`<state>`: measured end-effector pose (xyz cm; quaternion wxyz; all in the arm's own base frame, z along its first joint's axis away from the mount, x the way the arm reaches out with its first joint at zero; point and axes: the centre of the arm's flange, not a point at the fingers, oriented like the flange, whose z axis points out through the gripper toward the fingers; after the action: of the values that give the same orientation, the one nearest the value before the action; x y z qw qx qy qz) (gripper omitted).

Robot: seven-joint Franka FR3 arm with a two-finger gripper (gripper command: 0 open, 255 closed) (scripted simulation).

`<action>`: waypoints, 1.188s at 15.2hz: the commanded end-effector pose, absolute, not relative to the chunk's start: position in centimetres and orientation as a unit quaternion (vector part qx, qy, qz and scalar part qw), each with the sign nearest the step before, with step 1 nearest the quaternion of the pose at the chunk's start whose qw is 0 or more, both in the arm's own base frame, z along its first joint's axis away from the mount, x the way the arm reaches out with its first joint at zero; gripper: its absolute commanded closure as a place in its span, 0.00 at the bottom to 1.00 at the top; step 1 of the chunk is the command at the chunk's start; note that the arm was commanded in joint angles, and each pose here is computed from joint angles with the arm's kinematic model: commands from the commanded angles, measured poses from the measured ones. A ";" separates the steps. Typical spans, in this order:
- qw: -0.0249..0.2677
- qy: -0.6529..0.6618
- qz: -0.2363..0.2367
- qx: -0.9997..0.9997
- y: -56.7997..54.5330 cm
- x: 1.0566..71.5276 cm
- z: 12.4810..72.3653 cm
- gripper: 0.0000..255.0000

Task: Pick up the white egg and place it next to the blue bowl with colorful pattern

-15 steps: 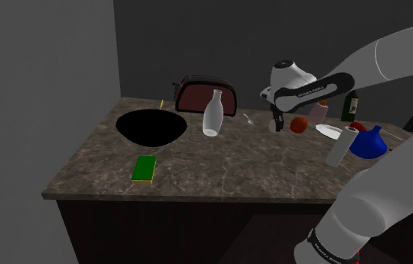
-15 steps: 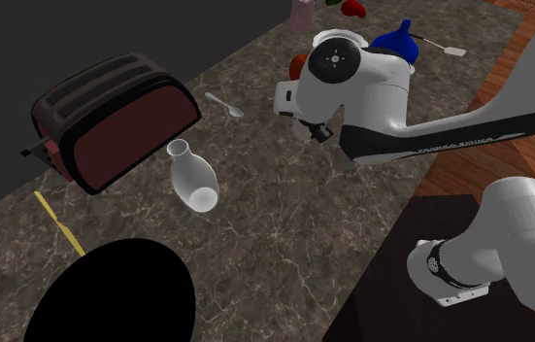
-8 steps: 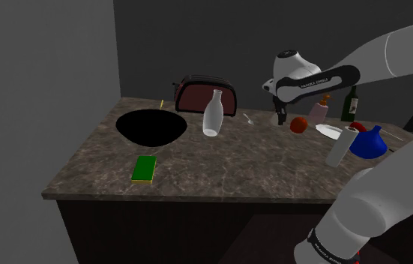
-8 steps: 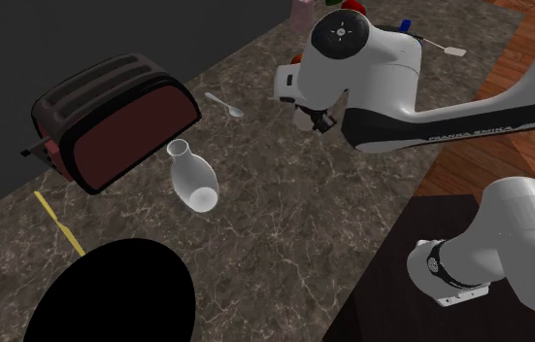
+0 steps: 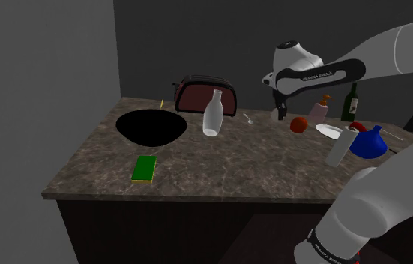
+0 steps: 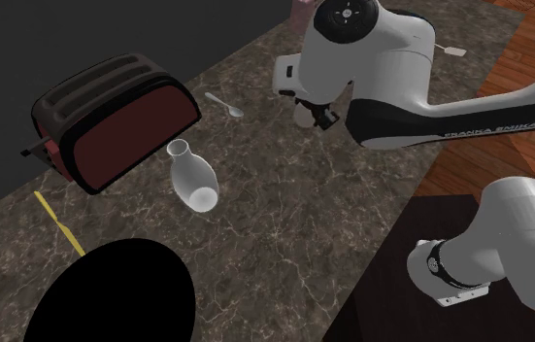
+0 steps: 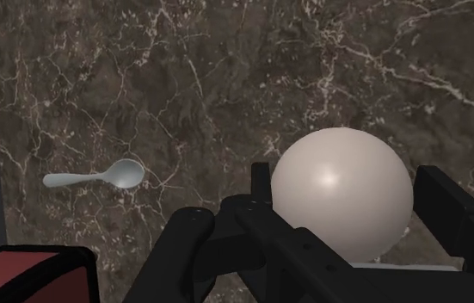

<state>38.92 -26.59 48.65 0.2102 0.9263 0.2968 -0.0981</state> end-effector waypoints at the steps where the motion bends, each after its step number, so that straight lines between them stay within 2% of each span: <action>1: 0.210 0.297 -0.098 0.926 -24.2 39.5 49.0 1.00; 18: 0.210 0.297 -0.098 0.926 -2.6 45.5 49.0 1.00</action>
<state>45.17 -3.79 49.11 0.2104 0.9262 0.2971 -0.0982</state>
